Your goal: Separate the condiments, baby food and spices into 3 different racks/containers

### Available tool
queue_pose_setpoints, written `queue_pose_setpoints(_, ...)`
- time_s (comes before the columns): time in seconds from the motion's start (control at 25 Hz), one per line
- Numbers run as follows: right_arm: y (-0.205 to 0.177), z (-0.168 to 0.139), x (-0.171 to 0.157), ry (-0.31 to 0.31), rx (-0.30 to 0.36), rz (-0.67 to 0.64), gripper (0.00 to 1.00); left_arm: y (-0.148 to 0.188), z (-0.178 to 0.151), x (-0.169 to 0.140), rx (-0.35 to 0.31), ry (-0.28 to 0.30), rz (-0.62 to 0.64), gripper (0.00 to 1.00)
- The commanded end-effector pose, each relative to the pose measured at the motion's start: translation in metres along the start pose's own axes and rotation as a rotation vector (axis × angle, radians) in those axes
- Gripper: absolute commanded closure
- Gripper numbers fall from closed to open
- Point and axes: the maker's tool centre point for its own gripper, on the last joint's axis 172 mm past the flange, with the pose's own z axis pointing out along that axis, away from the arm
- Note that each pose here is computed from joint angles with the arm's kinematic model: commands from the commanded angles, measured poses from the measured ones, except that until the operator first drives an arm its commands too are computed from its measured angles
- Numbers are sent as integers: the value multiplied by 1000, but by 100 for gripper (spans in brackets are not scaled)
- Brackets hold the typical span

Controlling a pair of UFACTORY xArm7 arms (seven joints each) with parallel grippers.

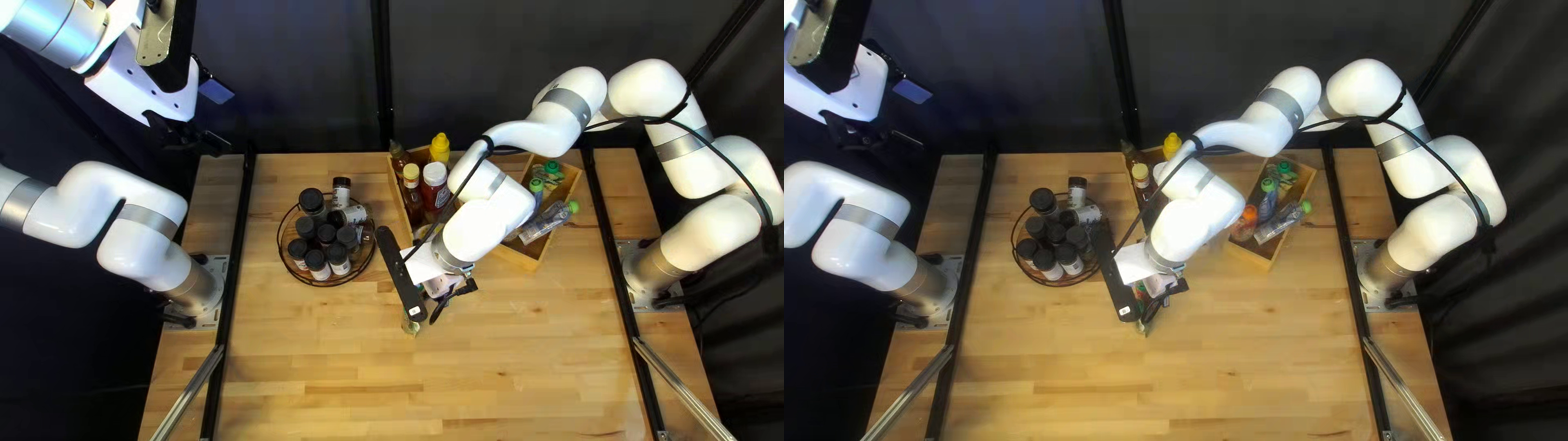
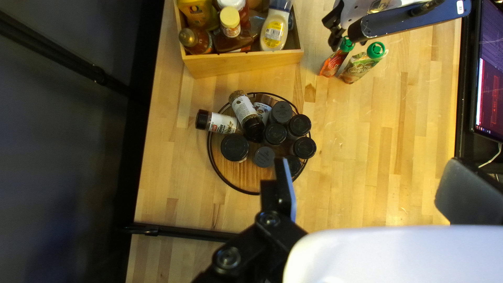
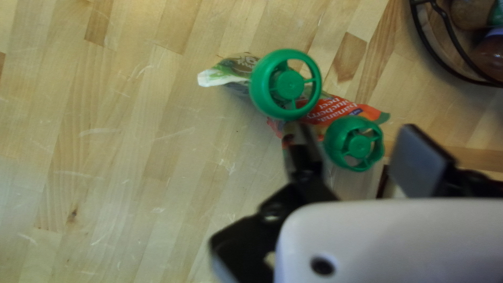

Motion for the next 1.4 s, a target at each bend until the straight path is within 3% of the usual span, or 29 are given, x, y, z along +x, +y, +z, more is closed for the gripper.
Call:
queue_pose_setpoints(0.04, -4, -33, -8, 9, -22, 0, 100, 0, 0, 0, 0, 0, 0, 0)
queue_pose_setpoints(0.4, -18, -111, -56, -12, -34, 24, 100, 0, 0, 0, 0, 0, 0, 0)
queue_pose_setpoints(0.64, -14, -146, -113, -33, -61, 100, 100, 0, 0, 0, 0, 0, 0, 0)
queue_pose_setpoints(0.88, -10, -153, -167, -51, -112, 221, 100, 0, 0, 0, 0, 0, 0, 0)
queue_pose_setpoints(1.4, 12, -146, -245, -71, -215, 446, 100, 0, 0, 0, 0, 0, 0, 0)
